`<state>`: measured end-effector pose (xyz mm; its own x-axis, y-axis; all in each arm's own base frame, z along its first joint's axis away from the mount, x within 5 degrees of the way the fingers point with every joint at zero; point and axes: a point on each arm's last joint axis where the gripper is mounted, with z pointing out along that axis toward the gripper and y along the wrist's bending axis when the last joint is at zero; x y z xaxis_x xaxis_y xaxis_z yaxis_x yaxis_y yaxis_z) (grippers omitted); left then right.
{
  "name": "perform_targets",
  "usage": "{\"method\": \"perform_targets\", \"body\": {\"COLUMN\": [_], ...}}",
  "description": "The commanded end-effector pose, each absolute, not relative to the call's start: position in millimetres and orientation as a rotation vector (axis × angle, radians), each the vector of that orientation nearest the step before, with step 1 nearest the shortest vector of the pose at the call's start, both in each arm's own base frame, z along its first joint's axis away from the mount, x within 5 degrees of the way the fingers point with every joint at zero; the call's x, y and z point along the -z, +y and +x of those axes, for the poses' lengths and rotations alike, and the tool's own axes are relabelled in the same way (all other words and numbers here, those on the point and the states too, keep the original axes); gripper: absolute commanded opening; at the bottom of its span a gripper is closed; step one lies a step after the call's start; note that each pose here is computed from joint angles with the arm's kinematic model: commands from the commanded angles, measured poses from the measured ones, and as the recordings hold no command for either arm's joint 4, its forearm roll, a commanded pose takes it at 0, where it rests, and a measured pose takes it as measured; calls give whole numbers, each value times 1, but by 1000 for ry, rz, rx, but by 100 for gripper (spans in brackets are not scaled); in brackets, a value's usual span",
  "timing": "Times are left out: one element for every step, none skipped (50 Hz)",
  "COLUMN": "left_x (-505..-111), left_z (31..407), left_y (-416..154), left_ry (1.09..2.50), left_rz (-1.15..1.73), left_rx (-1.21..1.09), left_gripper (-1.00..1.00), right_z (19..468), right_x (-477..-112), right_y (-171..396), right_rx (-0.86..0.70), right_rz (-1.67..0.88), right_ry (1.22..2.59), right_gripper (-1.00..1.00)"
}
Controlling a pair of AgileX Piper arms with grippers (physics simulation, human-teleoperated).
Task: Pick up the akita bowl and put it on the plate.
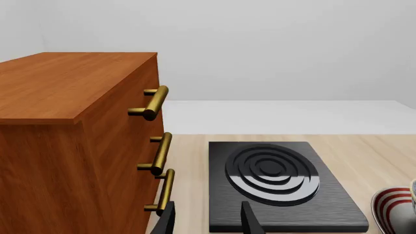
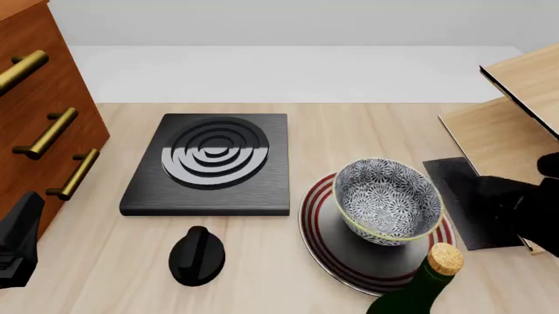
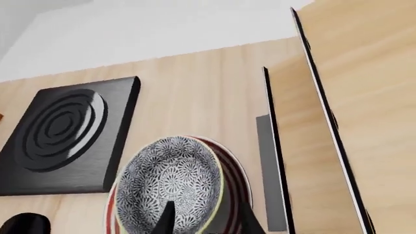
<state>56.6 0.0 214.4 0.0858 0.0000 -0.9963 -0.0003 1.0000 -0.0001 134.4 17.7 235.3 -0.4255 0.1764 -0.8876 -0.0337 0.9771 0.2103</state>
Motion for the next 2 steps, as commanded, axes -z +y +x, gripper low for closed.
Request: {"method": "perform_targets", "body": {"left_x": [-214, -214], "left_z": [57, 57], "left_y": [0, 0], "left_ry": [1485, 1485], "left_rz": [0, 0], "left_rx": [0, 0], "left_gripper": [100, 100], "right_z": [111, 109], "right_x": [-216, -217], "right_y": [14, 14], "right_rx": [-202, -198], "right_rz": [48, 33], "right_ry": [1924, 1919], "right_gripper": [100, 100]}}
